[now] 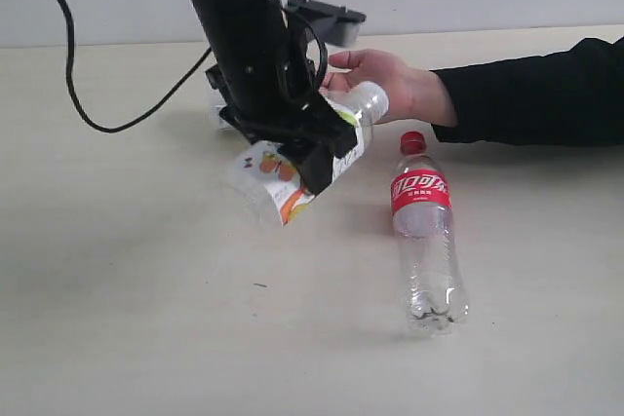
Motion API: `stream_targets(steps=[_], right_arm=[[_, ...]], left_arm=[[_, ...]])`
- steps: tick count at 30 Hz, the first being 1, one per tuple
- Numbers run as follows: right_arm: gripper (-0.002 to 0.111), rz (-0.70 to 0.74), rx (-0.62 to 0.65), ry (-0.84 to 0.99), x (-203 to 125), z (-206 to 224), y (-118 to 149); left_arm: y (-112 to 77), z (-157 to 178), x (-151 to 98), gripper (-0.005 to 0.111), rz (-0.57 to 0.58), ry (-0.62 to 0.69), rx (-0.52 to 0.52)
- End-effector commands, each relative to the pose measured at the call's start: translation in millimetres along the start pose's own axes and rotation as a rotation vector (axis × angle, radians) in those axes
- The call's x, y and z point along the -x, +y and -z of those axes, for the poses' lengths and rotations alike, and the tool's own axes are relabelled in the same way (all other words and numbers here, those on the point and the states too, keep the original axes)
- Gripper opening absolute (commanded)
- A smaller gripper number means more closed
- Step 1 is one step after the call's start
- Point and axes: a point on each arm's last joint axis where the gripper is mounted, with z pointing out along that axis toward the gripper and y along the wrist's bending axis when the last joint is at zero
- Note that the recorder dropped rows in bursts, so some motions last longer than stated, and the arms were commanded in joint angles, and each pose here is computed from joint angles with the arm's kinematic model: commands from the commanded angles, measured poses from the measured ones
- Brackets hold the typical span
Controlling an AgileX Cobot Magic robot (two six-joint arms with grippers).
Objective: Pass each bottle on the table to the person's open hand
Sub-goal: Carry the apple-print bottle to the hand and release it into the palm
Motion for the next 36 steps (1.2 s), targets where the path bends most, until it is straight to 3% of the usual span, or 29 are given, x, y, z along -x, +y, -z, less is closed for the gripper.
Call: stream_targets(steps=[1, 8, 19, 27, 36], right_arm=[[0.0, 0.002, 0.0, -0.007, -0.5, 0.0, -0.2], [0.0, 0.002, 0.0, -0.007, -0.5, 0.0, -0.2], [0.0, 0.002, 0.0, -0.007, -0.5, 0.0, -0.2], [0.0, 0.002, 0.0, -0.007, -0.5, 0.0, -0.2], [0.0, 0.002, 0.0, -0.007, -0.5, 0.0, -0.2]], left_arm=[[-10.7, 36.9, 3.8, 0.0, 0.132, -0.193, -0.006], [-9.2, 47.7, 27.7, 0.0, 0.4, -0.466, -0.065], [3.1, 35.3, 65.2, 0.0, 0.657, -0.632, -0.209], [41.3, 8.5, 71.7, 0.0, 0.895, -0.603, -0.323], [68.0, -7.2, 70.6, 0.0, 0.915, -0.597, -0.293]])
